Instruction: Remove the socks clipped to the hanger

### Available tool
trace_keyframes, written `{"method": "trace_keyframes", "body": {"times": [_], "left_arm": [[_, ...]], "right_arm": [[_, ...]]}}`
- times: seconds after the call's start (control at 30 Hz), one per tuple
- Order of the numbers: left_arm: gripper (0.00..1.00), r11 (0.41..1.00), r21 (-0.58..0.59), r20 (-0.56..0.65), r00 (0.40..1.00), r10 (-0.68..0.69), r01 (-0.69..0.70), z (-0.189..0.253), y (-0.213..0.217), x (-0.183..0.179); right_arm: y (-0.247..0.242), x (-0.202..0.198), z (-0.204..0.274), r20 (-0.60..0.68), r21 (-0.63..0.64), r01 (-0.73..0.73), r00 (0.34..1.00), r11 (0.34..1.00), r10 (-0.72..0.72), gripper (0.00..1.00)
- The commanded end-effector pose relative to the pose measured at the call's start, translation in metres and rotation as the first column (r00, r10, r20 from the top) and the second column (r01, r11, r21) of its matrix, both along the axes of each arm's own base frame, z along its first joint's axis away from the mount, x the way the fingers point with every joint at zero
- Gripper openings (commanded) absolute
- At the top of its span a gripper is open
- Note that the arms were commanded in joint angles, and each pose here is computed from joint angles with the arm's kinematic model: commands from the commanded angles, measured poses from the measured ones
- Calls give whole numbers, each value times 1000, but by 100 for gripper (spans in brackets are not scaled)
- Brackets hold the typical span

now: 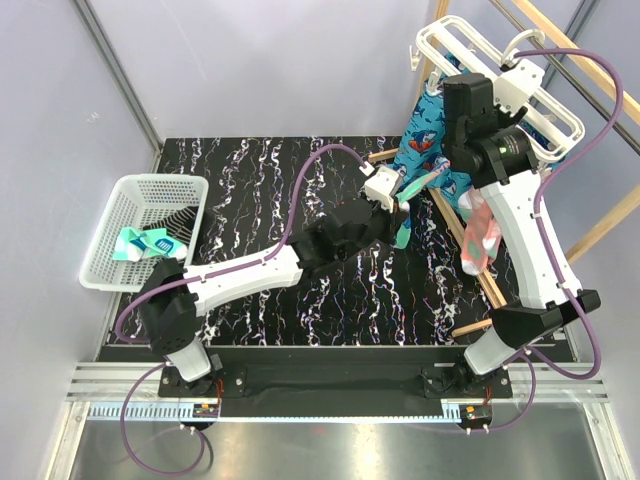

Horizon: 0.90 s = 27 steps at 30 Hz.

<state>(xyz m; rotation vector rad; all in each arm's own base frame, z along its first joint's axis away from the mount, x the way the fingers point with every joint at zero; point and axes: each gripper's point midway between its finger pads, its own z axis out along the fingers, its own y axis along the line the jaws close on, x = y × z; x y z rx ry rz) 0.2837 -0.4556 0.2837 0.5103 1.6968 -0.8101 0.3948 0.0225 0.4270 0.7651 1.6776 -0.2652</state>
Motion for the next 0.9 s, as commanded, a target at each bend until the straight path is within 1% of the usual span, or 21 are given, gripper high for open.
{"method": "trace_keyframes", "body": {"times": [0.0,0.17,0.27,0.3,0.4,0.43,0.5,0.87], "left_arm": [[0,990,-137,64,998,-7,16,55,1,-5],[0,991,-136,59,998,-8,16,53,0,-5],[0,991,-135,58,998,-6,14,53,1,-5],[0,990,-137,59,998,-4,13,54,1,-5],[0,991,-137,61,998,-4,13,55,2,-6],[0,991,-137,62,998,-3,11,56,3,-6],[0,991,-137,62,998,0,8,57,3,-5],[0,991,-135,53,999,3,4,54,3,-5]], "right_arm": [[-15,-8,31,108,14,52,993,999,-54,56],[-18,-7,33,118,7,56,991,998,-56,46],[-19,-5,32,117,5,55,992,998,-55,36],[-19,-5,33,120,4,53,991,999,-53,28],[-18,-3,34,123,0,47,991,999,-46,21],[-18,-3,36,127,0,43,991,999,-43,11],[-18,-4,36,127,-2,41,991,999,-40,0],[-15,-7,34,116,-4,11,993,1000,-11,0]]}}
